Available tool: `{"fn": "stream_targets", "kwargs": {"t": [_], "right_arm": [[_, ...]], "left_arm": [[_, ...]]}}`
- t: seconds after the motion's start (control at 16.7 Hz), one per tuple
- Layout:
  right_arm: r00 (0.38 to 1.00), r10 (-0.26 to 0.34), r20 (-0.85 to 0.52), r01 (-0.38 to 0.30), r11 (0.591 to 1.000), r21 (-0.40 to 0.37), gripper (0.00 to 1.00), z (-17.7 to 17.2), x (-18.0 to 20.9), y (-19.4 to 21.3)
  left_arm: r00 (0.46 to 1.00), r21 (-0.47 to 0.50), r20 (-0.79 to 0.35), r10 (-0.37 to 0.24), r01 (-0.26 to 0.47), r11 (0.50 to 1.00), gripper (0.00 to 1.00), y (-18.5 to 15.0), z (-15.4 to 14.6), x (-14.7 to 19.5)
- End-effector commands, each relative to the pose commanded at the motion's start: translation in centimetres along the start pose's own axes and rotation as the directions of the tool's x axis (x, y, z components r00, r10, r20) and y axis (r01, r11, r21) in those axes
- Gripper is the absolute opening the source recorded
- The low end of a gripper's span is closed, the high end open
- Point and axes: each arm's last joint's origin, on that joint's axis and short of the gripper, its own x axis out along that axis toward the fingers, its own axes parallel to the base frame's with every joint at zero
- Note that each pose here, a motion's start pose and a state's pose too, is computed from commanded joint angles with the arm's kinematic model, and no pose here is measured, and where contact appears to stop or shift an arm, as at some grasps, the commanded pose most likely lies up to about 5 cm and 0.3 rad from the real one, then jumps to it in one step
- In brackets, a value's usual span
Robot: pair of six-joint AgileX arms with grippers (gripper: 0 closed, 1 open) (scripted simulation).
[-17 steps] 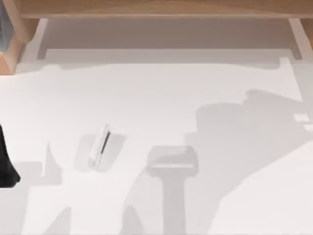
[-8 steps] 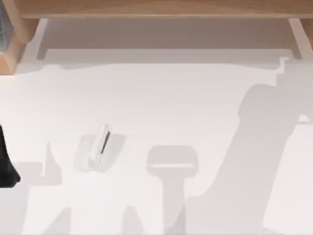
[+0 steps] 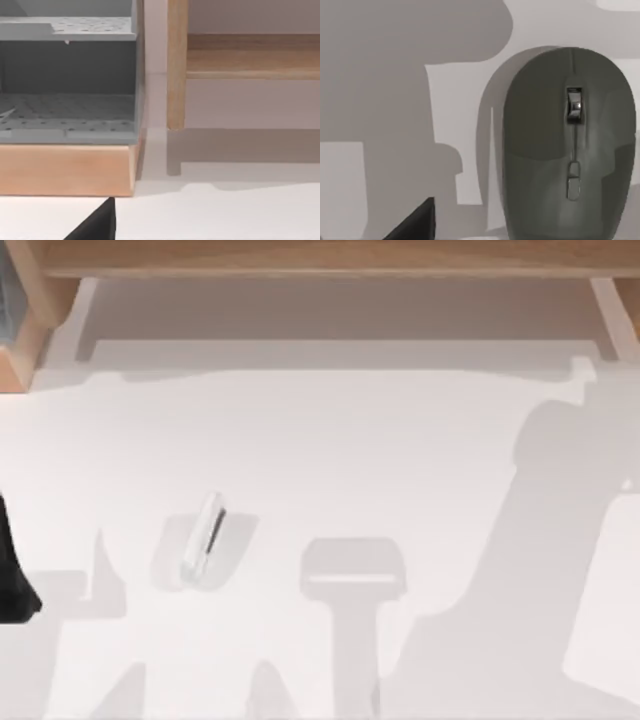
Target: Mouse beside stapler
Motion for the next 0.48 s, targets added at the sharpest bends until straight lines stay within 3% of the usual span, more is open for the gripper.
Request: {"fn": "stream_targets", "kwargs": {"t": [0.48], "right_arm": [[1.0, 0.0, 0.0, 0.0, 1.0, 0.001, 1.0, -0.13, 0.24, -0.37]], "left_arm": [[1.0, 0.0, 0.0, 0.0, 0.0, 1.0, 1.0, 0.0, 0.0, 0.0]]}}
